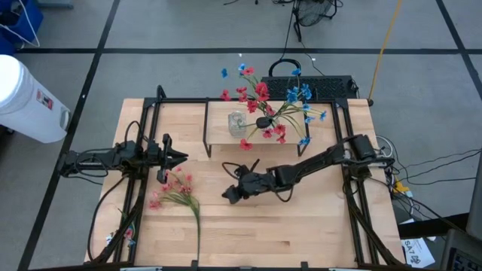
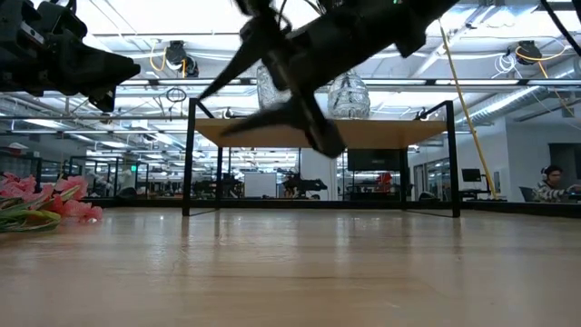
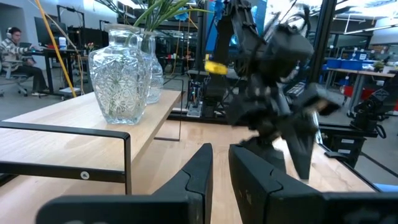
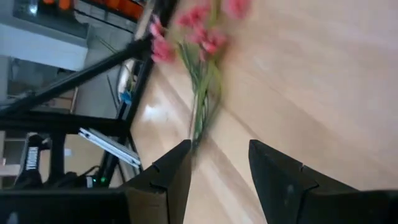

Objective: Pick and place flowers into a vace then onto a shelf
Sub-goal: Put the pink flowers into the left transparent vase on the shelf

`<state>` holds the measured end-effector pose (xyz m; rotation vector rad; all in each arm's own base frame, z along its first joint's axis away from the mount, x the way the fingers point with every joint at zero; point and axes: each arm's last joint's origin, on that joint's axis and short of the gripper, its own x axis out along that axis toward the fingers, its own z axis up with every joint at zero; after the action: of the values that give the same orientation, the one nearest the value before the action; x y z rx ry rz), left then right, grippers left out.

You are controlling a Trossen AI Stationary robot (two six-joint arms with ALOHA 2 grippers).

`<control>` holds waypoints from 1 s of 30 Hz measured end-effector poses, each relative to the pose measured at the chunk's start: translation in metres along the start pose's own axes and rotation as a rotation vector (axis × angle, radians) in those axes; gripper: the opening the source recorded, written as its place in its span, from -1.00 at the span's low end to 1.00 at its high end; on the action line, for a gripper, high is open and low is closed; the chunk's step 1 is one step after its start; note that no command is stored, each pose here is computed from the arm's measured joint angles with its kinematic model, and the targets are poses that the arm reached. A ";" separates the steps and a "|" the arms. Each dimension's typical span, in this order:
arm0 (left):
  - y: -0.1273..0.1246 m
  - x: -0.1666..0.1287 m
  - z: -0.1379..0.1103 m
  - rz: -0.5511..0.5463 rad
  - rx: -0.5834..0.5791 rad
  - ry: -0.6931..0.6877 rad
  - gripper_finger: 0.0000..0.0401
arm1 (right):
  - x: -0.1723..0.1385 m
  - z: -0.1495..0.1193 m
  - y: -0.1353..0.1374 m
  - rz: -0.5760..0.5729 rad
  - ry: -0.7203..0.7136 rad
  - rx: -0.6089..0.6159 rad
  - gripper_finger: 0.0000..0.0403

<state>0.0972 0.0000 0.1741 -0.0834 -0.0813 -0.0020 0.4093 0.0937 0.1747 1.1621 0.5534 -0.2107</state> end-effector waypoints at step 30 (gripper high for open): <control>0.000 0.000 0.000 0.000 0.000 -0.001 -0.71 | 0.069 0.031 0.072 -0.160 0.328 0.471 -0.25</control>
<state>0.0972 0.0000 0.1743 -0.0831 -0.0822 -0.0015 0.5081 0.1026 0.2062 1.6257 0.9206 -0.3007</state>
